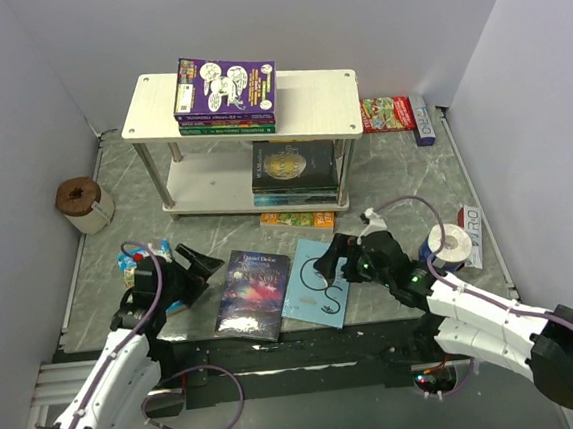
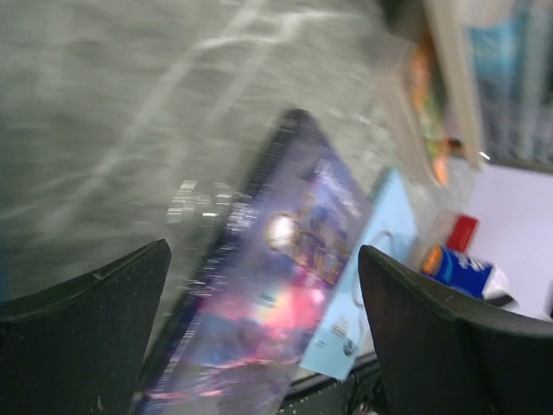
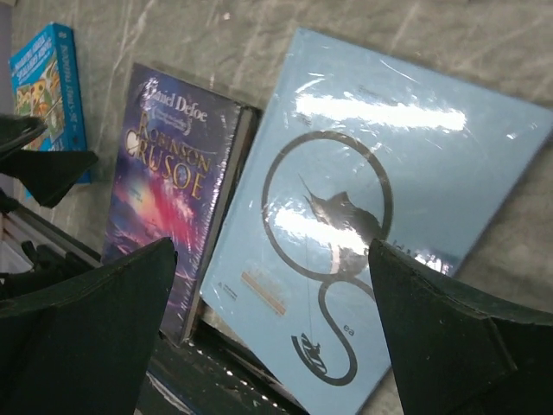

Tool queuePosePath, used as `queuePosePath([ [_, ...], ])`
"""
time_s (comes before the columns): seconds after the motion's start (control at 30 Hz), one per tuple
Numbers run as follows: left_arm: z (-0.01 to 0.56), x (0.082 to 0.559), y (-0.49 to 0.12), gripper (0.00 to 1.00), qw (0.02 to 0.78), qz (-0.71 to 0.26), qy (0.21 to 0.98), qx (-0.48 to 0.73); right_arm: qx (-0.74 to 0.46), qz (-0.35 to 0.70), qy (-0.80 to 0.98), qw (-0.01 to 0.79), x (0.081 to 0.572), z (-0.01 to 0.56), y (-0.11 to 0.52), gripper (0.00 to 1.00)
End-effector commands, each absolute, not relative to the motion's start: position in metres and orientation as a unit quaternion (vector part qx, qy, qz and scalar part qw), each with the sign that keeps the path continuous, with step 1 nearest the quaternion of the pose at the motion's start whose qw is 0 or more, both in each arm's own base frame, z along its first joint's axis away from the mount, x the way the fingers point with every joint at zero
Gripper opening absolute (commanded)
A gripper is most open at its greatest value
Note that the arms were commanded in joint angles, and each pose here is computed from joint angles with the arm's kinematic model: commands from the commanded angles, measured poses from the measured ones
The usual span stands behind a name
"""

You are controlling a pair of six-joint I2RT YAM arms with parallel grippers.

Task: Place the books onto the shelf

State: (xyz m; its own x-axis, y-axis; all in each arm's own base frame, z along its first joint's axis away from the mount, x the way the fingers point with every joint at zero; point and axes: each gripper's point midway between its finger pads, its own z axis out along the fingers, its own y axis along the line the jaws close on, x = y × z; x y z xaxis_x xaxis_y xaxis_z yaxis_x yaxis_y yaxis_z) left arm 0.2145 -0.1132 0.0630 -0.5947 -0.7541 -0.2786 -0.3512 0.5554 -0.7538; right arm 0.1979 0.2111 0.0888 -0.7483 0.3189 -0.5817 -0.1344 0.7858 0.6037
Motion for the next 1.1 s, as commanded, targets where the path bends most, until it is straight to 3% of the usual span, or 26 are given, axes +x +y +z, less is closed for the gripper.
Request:
queuePosePath([
  [0.0,0.089,0.223,-0.132,0.96,0.332,-0.377,0.813,-0.295,0.167,0.289,0.883,0.329,0.198,0.062,0.177,0.99],
  [0.23,0.054,0.218,-0.140,0.97,0.277,-0.294,0.872,-0.275,0.213,0.208,0.911,0.285,0.184,0.029,0.146,0.99],
  [0.43,0.112,0.227,-0.185,0.99,0.318,-0.395,0.835,-0.213,0.205,0.219,0.924,0.236,0.167,0.011,0.155,1.00],
  [0.53,0.131,0.217,-0.219,0.93,0.321,-0.429,0.829,-0.162,0.202,0.241,0.922,0.226,0.158,0.006,0.160,1.00],
  [0.73,0.095,0.183,-0.275,0.84,0.271,-0.422,0.860,-0.095,0.189,0.277,0.923,0.188,0.136,-0.009,0.170,0.99],
  [1.07,0.081,0.171,-0.291,0.83,0.258,-0.399,0.876,-0.082,0.128,0.300,0.937,0.124,0.091,-0.020,0.200,1.00],
])
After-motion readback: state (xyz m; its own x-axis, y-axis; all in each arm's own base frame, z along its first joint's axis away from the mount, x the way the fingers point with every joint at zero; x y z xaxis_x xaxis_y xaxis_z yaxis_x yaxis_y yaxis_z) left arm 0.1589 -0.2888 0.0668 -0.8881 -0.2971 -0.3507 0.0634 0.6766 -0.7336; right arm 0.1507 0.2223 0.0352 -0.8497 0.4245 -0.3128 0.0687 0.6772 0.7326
